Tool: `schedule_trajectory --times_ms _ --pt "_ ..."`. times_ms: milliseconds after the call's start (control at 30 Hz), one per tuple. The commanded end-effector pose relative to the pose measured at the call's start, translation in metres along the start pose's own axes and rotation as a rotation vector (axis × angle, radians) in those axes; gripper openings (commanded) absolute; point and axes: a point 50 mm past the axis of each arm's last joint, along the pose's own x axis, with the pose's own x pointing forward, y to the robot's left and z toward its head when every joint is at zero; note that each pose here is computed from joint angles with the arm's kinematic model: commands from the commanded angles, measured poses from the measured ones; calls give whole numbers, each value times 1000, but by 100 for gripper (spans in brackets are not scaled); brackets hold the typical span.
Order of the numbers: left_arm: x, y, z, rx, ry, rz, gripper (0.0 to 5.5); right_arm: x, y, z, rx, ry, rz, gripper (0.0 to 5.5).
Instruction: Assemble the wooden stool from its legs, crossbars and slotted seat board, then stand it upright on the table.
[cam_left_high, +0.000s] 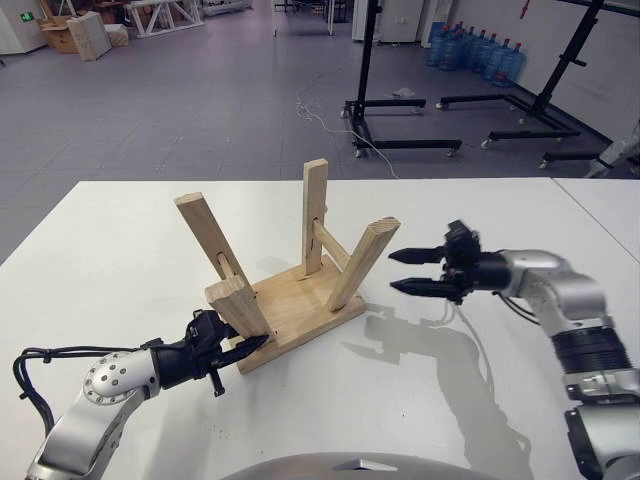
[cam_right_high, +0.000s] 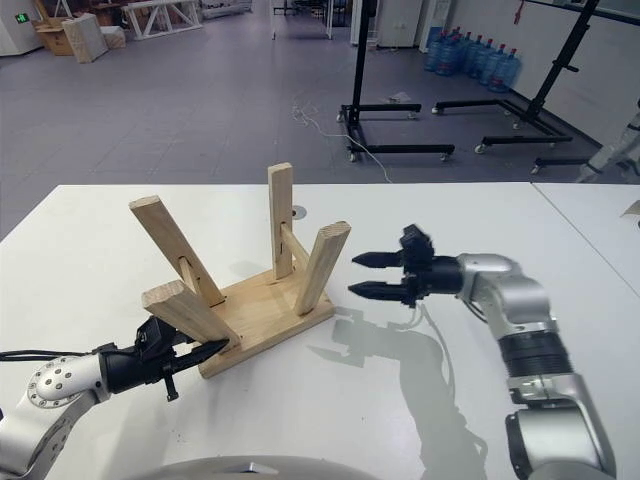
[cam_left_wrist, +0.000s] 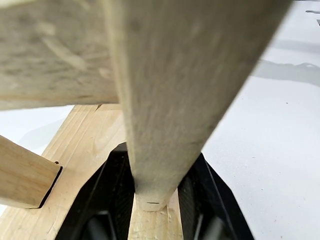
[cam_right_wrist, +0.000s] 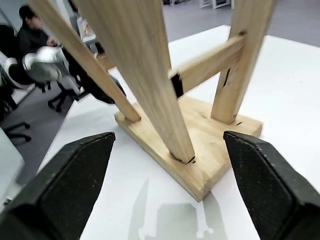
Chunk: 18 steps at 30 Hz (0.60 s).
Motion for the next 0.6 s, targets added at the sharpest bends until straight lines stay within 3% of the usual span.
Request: schedule_trajectory --times_ms 33,267,600 --pt "-1 6 -7 -48 40 -50 102 25 -7 -10 -41 -22 5 402" --pt "-4 14 -5 -44 54 -92 102 36 -16 -9 -80 -51 13 402" --pt "-2 20 -2 -37 44 -91 102 43 -10 -7 -63 -76 120 228"
